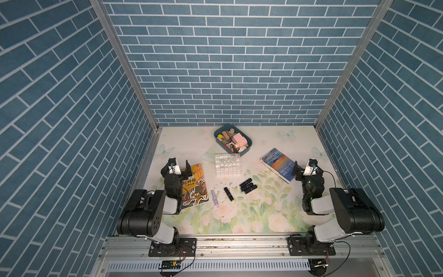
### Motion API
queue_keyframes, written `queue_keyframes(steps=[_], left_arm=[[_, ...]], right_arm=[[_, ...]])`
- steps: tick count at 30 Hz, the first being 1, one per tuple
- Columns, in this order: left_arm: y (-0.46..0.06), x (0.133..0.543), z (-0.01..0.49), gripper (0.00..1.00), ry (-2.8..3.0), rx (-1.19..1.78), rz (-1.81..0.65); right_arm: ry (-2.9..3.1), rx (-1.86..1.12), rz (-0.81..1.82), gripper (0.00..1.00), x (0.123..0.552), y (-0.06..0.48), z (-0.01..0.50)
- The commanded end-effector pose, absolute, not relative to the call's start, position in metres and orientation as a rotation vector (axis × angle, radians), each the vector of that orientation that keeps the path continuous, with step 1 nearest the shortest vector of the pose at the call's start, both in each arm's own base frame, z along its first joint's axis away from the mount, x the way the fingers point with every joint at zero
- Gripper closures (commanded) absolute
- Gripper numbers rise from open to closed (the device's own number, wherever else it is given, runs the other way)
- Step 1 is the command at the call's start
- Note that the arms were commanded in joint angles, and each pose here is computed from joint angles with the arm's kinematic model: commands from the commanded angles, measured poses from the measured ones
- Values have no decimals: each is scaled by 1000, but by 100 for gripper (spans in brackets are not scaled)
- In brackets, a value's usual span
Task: Arrange the lipsticks in the organizer
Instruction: Pick up the lipstick at the center of the board.
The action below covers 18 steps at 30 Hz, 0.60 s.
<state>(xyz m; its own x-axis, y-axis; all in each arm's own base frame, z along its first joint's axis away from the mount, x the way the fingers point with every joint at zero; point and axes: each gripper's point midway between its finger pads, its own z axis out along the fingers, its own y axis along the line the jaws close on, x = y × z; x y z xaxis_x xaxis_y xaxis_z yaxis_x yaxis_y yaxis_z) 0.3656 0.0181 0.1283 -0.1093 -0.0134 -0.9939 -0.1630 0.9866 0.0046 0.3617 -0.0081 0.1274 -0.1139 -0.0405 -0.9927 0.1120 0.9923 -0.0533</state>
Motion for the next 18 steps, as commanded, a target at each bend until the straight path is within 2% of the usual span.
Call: queue_keyframes(steps=[1, 6, 9, 11, 14, 18], left_arm=[[25, 371, 141, 0, 1682, -182, 160], [55, 355, 164, 0, 1718, -496, 266], [65, 346, 170, 0, 1791, -648, 282], [59, 346, 175, 0, 1835, -679, 223], [49, 346, 164, 0, 1924, -787, 88], [12, 361, 170, 2, 2024, -593, -134]], right_arm=[[1670, -9, -176, 0, 367, 5, 156], [1767, 306, -218, 0, 358, -5, 203], [1875, 384, -31, 0, 354, 11, 212], [1896, 335, 222, 1, 356, 34, 217], [1920, 284, 427, 16, 354, 65, 226], [2049, 204, 412, 22, 347, 107, 216]])
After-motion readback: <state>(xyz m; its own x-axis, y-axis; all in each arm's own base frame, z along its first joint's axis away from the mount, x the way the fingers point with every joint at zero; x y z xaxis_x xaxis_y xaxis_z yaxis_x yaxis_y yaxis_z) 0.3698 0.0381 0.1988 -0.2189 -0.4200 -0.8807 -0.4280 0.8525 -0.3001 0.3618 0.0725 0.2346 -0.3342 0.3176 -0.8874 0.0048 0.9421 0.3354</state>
